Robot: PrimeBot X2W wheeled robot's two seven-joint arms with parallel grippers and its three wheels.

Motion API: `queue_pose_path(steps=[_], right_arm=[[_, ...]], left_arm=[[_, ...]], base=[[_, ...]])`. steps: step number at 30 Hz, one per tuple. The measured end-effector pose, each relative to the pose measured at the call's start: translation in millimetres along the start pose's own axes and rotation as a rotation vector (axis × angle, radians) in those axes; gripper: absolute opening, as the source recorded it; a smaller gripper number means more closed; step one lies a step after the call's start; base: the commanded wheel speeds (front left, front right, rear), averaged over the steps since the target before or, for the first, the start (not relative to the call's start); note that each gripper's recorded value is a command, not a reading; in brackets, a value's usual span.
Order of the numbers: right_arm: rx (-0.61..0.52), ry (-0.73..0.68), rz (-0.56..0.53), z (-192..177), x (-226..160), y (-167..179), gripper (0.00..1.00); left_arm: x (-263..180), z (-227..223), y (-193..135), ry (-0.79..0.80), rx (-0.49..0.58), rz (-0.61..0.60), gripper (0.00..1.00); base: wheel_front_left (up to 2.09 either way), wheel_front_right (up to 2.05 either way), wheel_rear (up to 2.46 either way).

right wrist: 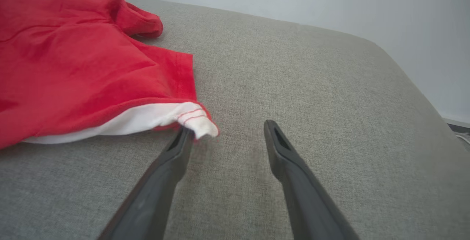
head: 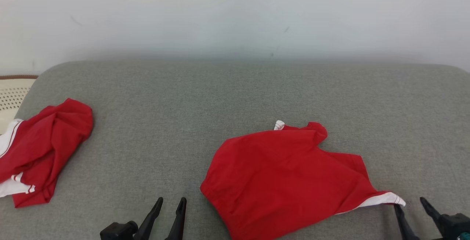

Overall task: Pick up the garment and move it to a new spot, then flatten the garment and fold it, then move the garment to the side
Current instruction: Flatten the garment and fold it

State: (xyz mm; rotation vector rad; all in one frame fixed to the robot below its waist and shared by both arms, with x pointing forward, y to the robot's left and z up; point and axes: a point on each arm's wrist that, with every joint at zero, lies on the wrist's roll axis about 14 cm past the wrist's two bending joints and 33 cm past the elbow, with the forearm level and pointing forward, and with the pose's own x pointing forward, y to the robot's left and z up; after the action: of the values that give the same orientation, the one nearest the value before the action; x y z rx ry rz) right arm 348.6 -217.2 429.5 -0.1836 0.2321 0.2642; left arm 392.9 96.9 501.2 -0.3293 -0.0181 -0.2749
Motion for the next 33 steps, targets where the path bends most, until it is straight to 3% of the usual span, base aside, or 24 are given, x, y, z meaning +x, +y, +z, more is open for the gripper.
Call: queue_pose_path(steps=[12, 24, 26, 30, 33], right_arm=[[0.027, -0.014, -0.069, -0.8, -8.6, -8.4, 1.0], [0.052, -0.009, -0.101, -2.4, -3.4, -15.2, 1.0], [0.057, -0.007, -0.107, -2.8, -1.8, -17.0, 1.0], [0.066, -0.006, -0.112, -3.1, 2.3, -17.7, 1.0], [0.071, -0.001, -0.107, -4.8, 6.1, -15.9, 1.0]], left_arm=[[45.0, 19.8, -30.8, -0.05, 0.013, -0.114, 1.0], [81.7, -38.0, -69.0, 0.143, 0.039, -0.254, 1.0], [89.0, -33.2, -73.8, 0.126, 0.058, -0.274, 0.0], [108.8, 5.7, -77.3, -0.004, 0.094, -0.288, 0.0], [113.5, 8.1, -70.6, -0.018, 0.121, -0.274, 0.0]], base=[[0.0, 0.0, 0.0], [0.0, 0.0, 0.0], [0.0, 0.0, 0.0], [0.0, 0.0, 0.0], [0.0, 0.0, 0.0]])
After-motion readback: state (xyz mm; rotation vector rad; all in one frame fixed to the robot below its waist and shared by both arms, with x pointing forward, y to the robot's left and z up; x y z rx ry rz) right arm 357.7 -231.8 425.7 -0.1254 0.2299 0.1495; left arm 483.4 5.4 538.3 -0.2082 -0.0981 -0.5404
